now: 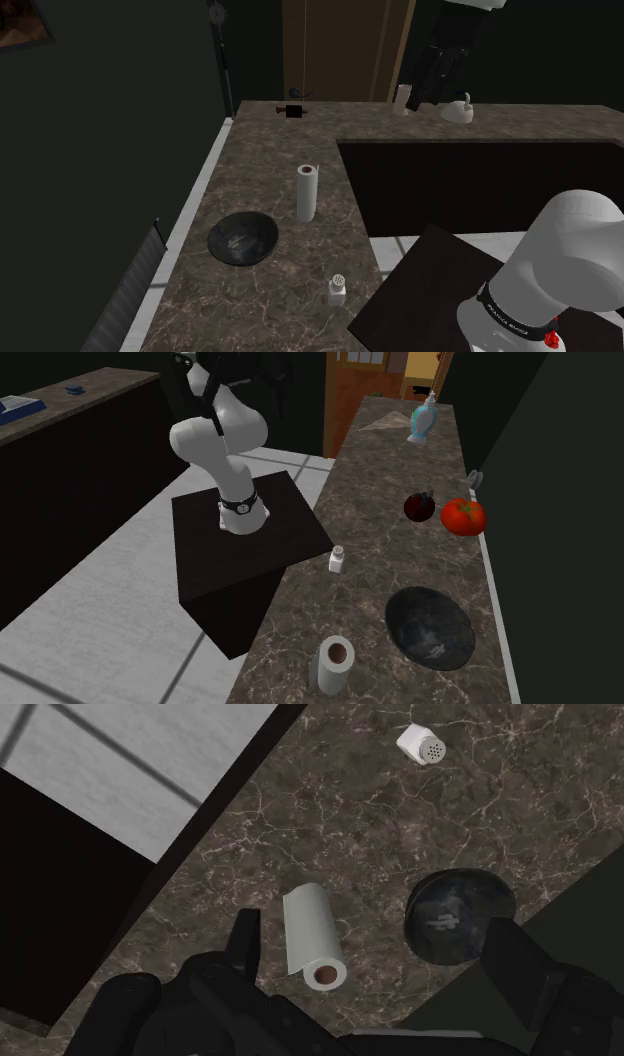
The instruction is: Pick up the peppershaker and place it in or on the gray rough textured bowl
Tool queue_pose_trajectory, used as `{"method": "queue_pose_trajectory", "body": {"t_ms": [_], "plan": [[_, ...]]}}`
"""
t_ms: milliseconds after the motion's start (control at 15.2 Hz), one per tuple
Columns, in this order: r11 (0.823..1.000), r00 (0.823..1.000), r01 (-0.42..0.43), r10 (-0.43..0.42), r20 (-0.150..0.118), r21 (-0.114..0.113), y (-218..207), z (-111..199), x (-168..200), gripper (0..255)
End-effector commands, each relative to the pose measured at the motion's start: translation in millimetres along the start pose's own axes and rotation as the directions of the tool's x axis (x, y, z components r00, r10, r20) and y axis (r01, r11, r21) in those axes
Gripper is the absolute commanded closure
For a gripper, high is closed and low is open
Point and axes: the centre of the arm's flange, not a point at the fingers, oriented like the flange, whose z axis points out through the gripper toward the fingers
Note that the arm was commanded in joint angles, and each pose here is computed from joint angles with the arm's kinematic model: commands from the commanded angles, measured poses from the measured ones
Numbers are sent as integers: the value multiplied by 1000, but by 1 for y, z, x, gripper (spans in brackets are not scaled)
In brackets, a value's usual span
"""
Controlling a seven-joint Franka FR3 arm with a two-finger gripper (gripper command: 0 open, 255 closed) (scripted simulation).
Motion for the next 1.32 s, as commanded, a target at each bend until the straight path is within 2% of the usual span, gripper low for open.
{"method": "queue_pose_trajectory", "body": {"t_ms": [0,1254], "plan": [[1000,1000,0,0,0,0,0,0,0,0],[995,994,72,-66,81,-66,-106,232,-8,0]]}}
